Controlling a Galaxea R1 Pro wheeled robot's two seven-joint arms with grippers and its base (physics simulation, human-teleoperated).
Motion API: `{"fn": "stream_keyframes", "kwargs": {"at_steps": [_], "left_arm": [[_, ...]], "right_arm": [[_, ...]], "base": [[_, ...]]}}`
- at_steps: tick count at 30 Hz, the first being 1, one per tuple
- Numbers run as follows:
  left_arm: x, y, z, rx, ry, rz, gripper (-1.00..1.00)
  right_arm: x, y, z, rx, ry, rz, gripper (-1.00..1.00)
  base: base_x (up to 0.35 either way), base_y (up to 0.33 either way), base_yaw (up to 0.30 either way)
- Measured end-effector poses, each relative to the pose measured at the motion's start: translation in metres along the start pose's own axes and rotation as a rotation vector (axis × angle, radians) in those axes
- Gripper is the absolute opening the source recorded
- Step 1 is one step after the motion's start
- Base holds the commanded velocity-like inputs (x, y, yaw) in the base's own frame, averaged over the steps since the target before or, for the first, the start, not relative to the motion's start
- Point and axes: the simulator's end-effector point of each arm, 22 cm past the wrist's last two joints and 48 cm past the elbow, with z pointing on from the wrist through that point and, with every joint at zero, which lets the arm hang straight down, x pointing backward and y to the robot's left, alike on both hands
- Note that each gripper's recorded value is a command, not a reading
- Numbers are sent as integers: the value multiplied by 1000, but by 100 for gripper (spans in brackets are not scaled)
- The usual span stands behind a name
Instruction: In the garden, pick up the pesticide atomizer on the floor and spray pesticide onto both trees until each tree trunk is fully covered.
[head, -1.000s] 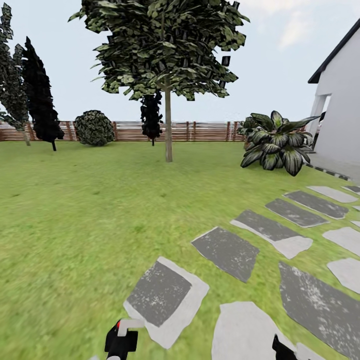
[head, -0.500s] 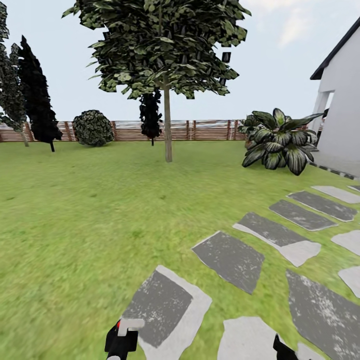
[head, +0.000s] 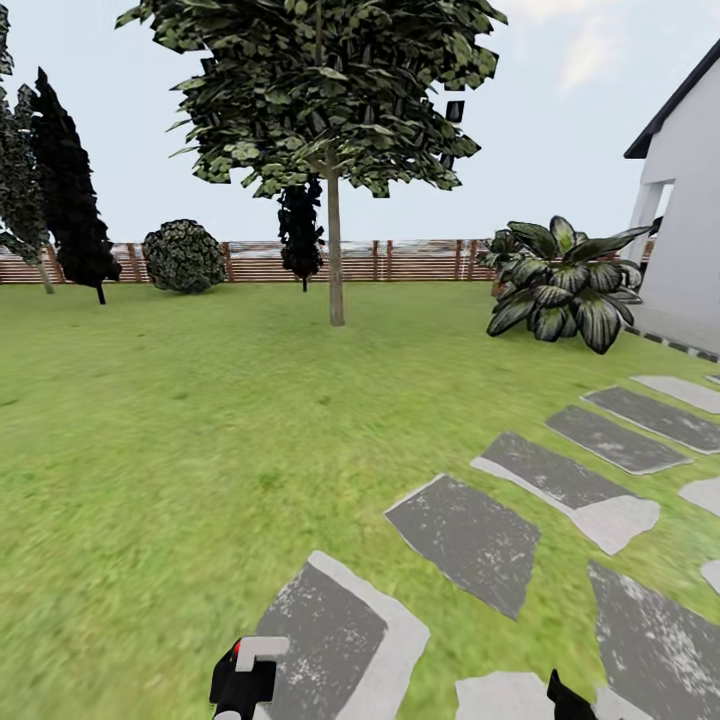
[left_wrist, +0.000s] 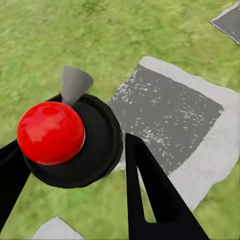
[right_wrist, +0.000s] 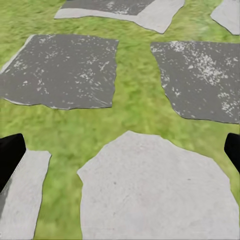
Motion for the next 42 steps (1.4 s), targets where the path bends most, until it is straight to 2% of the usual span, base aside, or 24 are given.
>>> {"fn": "stream_keyframes", "kwargs": {"at_steps": [42], "left_arm": [[5,0,1,1,9,2,-100]], "right_arm": [[4,1,0,-4,8,-9,100]], "base": [[340,0,0]]}}
